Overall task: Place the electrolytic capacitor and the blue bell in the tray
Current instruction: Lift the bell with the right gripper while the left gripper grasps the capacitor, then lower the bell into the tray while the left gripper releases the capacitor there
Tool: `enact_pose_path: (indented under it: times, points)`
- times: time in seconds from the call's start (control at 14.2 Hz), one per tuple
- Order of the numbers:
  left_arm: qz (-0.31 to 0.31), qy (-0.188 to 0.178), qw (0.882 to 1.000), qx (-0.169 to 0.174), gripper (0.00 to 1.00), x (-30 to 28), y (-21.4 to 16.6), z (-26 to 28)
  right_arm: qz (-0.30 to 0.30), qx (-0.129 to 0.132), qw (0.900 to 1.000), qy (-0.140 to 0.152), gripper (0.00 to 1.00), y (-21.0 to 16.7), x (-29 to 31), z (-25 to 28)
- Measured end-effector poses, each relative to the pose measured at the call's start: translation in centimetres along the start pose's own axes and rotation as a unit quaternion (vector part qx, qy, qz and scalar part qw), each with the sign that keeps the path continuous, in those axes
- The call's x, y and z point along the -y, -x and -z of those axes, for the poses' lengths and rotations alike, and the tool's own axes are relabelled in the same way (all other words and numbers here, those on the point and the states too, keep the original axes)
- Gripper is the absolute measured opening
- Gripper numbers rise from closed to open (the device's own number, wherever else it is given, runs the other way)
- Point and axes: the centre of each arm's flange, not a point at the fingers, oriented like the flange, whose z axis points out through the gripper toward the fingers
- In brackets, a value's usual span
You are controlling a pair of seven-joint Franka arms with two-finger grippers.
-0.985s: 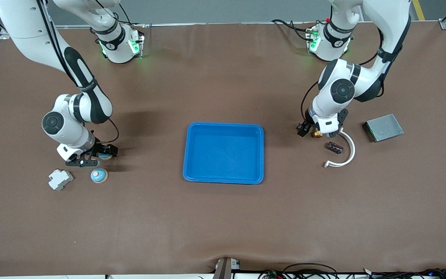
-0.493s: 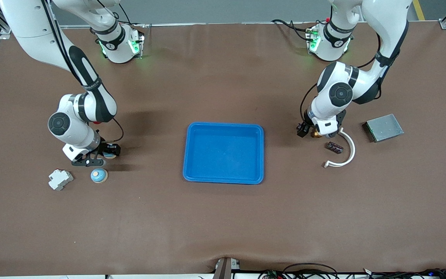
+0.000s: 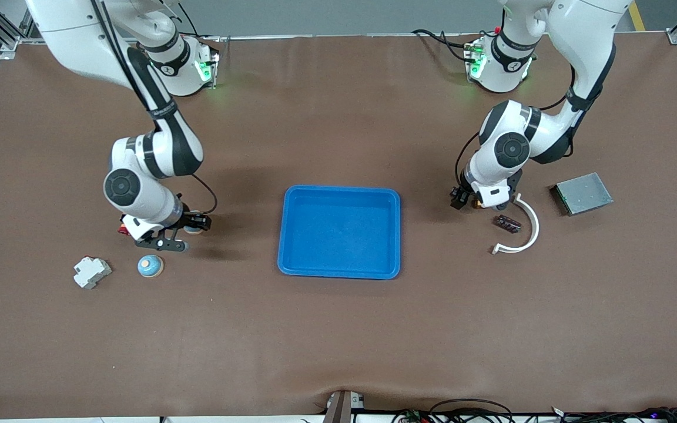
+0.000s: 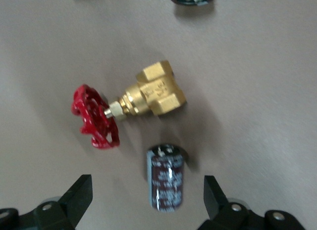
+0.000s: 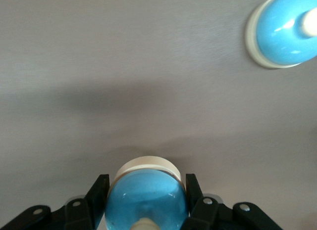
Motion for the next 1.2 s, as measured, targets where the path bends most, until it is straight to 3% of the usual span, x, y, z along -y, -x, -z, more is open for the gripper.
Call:
enact_pose_path:
  times: [0.21, 0.28, 0.63, 0.91, 1.2]
  points:
    - [0.011, -0.008, 1.000, -0.017, 0.93, 0.1, 0.2, -1.3, -0.032, -0.005, 0.999, 0.000, 0.67, 1.4, 3.9, 0.3]
    - [0.013, -0.007, 1.000, -0.017, 0.87, 0.0, 0.2, -1.3, -0.045, -0.007, 0.999, -0.002, 0.67, 2.1, 5.5, 0.5]
    - [0.016, 0.006, 1.000, -0.017, 0.34, -1.0, 0.0, -0.5, -0.095, -0.007, 0.994, -0.056, 0.67, 4.8, 14.0, 3.1]
    - [0.017, 0.030, 0.999, -0.018, 0.34, -2.9, -0.2, 1.2, -0.131, -0.011, 0.989, -0.067, 0.67, 6.2, 19.3, 3.6]
    - [0.044, 0.053, 0.997, -0.028, 0.34, -7.2, 0.7, 6.8, -0.163, -0.008, 0.984, -0.066, 0.67, 6.8, 24.5, 1.1]
